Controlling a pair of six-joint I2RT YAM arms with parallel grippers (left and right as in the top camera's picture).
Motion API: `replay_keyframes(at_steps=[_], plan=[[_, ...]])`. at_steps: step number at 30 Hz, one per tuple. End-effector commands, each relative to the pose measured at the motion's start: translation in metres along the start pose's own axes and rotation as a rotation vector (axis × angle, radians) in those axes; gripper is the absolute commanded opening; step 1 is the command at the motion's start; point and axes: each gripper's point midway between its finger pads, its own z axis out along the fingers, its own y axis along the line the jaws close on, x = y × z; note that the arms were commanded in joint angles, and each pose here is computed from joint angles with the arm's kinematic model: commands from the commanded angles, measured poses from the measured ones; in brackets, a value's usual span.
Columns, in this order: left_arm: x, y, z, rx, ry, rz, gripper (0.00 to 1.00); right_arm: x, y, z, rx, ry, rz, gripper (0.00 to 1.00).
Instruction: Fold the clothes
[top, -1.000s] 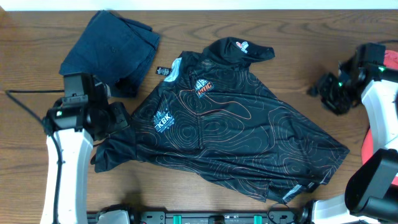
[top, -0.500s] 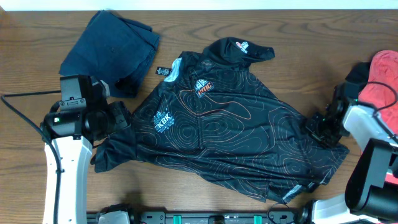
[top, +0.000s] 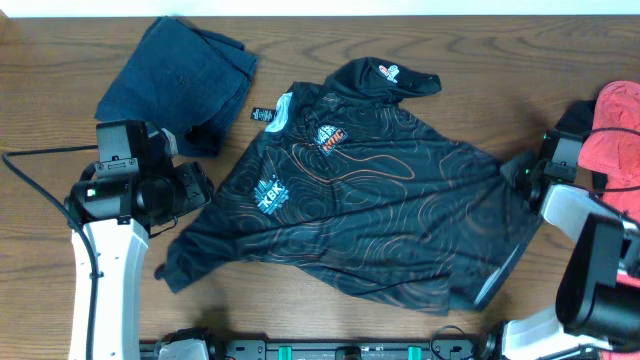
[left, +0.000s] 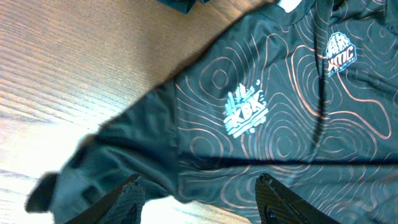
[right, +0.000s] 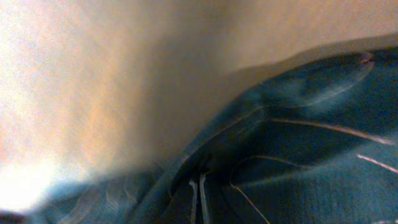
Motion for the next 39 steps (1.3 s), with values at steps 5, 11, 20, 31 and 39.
replay_keyframes(at_steps=[5,11,20,31,39], plan=[[-0.004,-0.007,-0.005,0.029,-0.015,0.017,0.59,-0.041,0.046,0.026,-0.124,-0.065,-0.037,0.03],[0.0,-0.021,-0.006,0.112,0.001,0.099,0.59,-0.061,0.085,0.001,-0.222,0.021,-0.215,0.51],[0.005,-0.076,0.0,0.259,-0.007,0.347,0.59,-0.032,0.083,-0.083,-0.213,0.236,-0.179,0.54],[0.012,-0.086,0.031,0.199,0.054,0.402,0.6,0.092,-0.027,-0.09,0.231,0.566,-0.264,0.7],[0.016,-0.083,0.048,0.183,0.111,0.392,0.6,0.097,-0.019,-0.03,0.012,0.336,-0.196,0.23]])
